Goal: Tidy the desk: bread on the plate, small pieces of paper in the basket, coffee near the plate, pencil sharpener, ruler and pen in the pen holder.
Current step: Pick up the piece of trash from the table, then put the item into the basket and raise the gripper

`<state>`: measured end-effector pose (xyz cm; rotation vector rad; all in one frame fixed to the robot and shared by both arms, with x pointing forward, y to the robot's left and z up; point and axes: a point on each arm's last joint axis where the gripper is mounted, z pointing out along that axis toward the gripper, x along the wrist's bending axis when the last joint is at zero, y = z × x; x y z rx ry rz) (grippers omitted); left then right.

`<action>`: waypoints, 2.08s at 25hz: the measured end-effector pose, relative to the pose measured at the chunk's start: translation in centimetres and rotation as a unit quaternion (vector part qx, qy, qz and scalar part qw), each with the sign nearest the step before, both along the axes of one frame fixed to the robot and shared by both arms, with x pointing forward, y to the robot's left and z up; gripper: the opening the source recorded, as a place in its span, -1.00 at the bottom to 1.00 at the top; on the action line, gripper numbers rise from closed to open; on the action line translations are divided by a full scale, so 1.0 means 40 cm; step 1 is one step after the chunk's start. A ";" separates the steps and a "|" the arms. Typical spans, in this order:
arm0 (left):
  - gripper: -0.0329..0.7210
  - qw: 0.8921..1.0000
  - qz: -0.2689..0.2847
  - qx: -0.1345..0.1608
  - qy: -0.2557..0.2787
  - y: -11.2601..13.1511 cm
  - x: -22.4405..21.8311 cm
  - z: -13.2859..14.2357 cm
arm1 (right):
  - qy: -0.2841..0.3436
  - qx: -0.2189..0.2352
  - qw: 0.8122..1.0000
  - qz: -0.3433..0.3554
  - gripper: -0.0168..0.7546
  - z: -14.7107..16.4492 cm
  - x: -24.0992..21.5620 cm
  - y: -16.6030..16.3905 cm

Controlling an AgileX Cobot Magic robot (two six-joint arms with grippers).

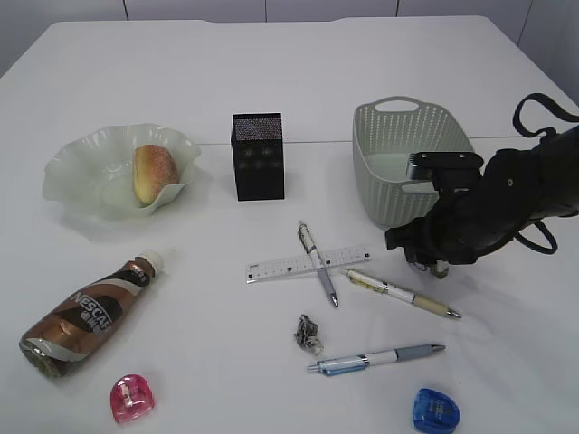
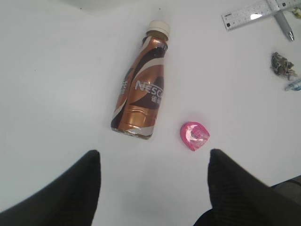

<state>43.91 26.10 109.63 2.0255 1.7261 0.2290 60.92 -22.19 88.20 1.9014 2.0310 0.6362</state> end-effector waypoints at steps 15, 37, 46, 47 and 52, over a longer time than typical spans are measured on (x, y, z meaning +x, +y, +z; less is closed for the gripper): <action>0.47 1.000 0.001 -0.001 -0.006 0.000 0.003 0.001 | -0.036 0.028 0.999 0.000 -0.42 0.220 -0.054 -0.003; 0.45 1.000 0.006 -0.007 -0.025 -0.002 0.010 0.006 | -0.119 0.056 0.991 0.002 0.01 0.314 0.196 0.051; 0.45 1.000 0.007 -0.008 -0.027 -0.002 0.011 0.006 | -0.092 0.040 0.995 0.013 0.48 0.296 0.207 0.053; 0.45 1.000 0.007 -0.008 -0.027 -0.002 0.011 0.006 | -0.078 0.038 0.996 0.015 0.49 0.294 0.202 0.053; 0.45 1.000 0.007 -0.009 -0.027 -0.002 0.011 0.006 | -0.024 0.038 0.999 0.023 0.49 0.328 0.160 0.051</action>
